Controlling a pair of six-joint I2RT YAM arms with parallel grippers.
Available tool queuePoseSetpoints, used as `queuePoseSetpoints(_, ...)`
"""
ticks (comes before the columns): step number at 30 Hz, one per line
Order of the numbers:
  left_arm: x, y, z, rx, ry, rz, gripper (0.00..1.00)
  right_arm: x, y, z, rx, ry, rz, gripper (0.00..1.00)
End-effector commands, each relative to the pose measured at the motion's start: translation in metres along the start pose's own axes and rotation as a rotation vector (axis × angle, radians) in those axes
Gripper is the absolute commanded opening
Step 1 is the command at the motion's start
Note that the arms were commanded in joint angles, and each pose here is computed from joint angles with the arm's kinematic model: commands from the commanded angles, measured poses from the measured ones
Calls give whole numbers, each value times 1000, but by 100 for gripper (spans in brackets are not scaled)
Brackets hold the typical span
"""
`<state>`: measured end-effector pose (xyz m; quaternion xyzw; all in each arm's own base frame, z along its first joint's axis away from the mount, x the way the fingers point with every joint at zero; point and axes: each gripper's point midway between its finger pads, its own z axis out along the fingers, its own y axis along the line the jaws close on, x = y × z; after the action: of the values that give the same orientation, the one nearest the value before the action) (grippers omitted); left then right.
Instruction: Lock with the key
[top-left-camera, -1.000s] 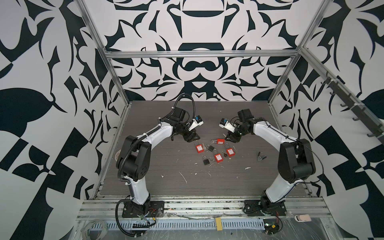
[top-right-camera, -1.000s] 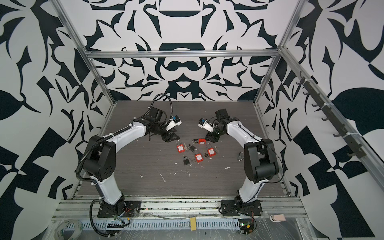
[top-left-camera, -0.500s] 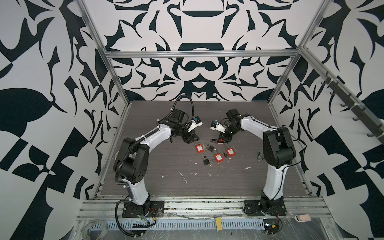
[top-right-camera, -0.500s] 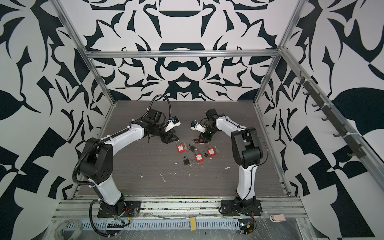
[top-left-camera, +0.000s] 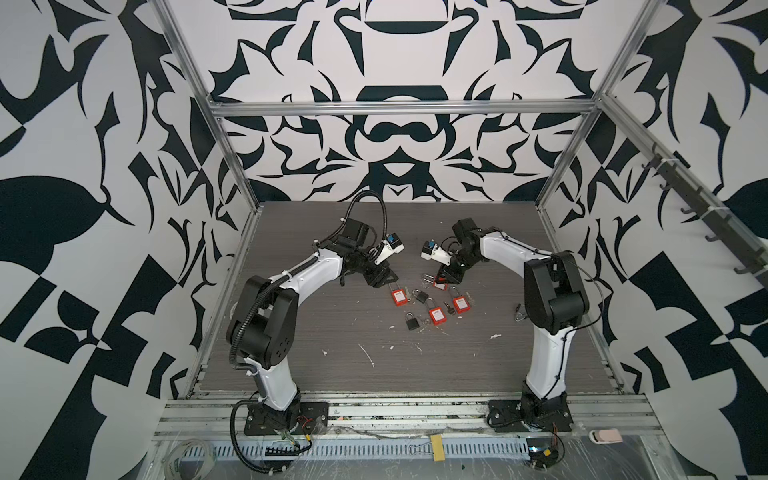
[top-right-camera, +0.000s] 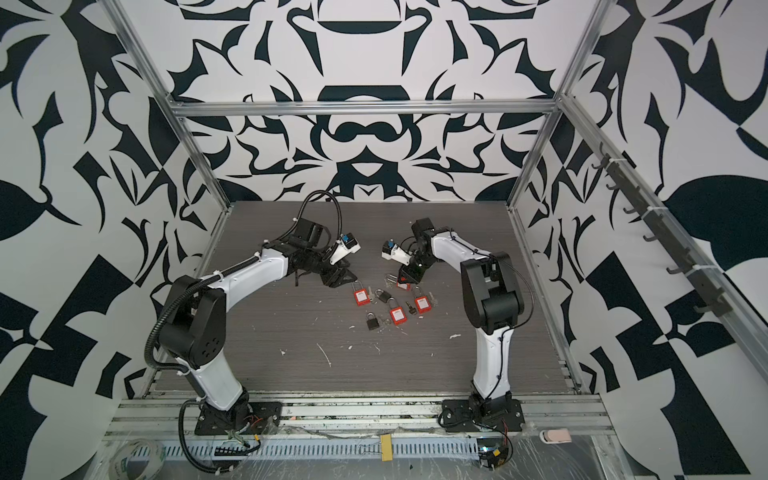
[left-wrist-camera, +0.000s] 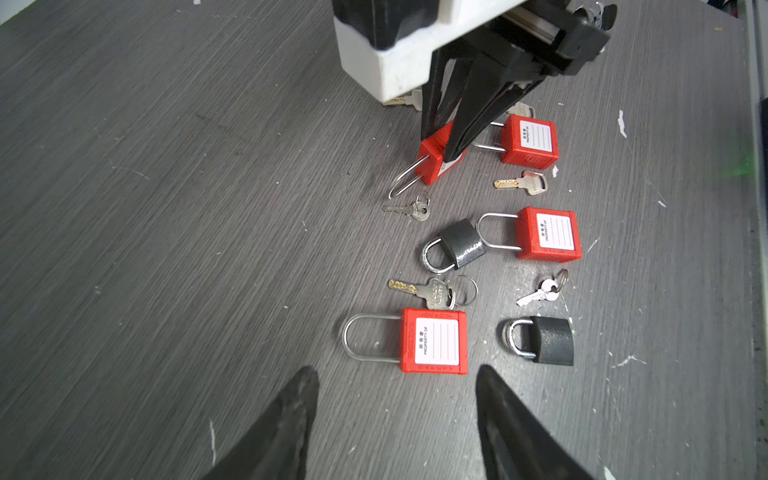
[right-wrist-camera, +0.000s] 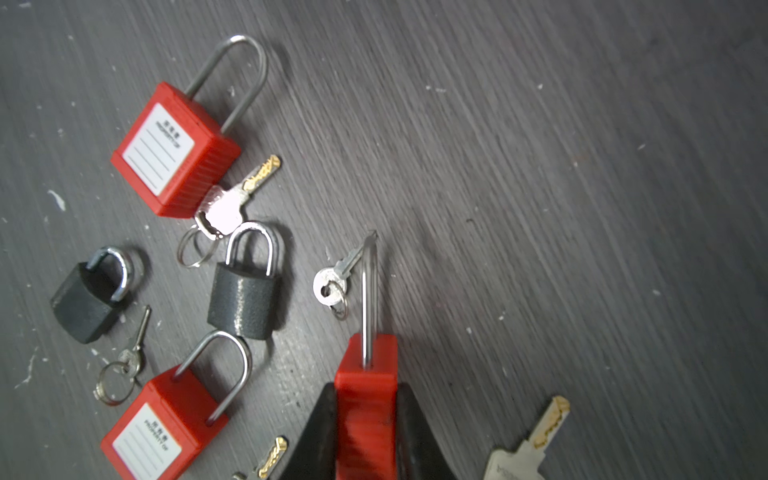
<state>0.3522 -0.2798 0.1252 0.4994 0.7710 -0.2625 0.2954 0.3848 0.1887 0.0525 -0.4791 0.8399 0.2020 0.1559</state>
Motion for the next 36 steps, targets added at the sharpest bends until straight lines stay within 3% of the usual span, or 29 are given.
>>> queuePoseSetpoints(1,-8,0,-8,-9,-19,2,63,-11,-8,-21,-1,-71,107,20)
queuePoseSetpoints(4,-9,0,-8,-7,-23,2,63,-7,-15,-19,-3,-69,183,20)
queuePoseSetpoints(11,-12,-1,-9,2,-34,2,63,-2,-29,-13,-27,-131,358,30)
queuePoseSetpoints(16,-11,-4,-11,6,-35,-4,63,-16,-31,-14,-83,-221,444,25)
queuePoseSetpoints(28,-7,-10,-16,3,-38,-9,63,-7,-28,-9,-65,-172,539,22)
queuePoseSetpoints(36,-5,-13,-18,7,-42,-26,63,-26,-14,-11,-172,-278,597,18)
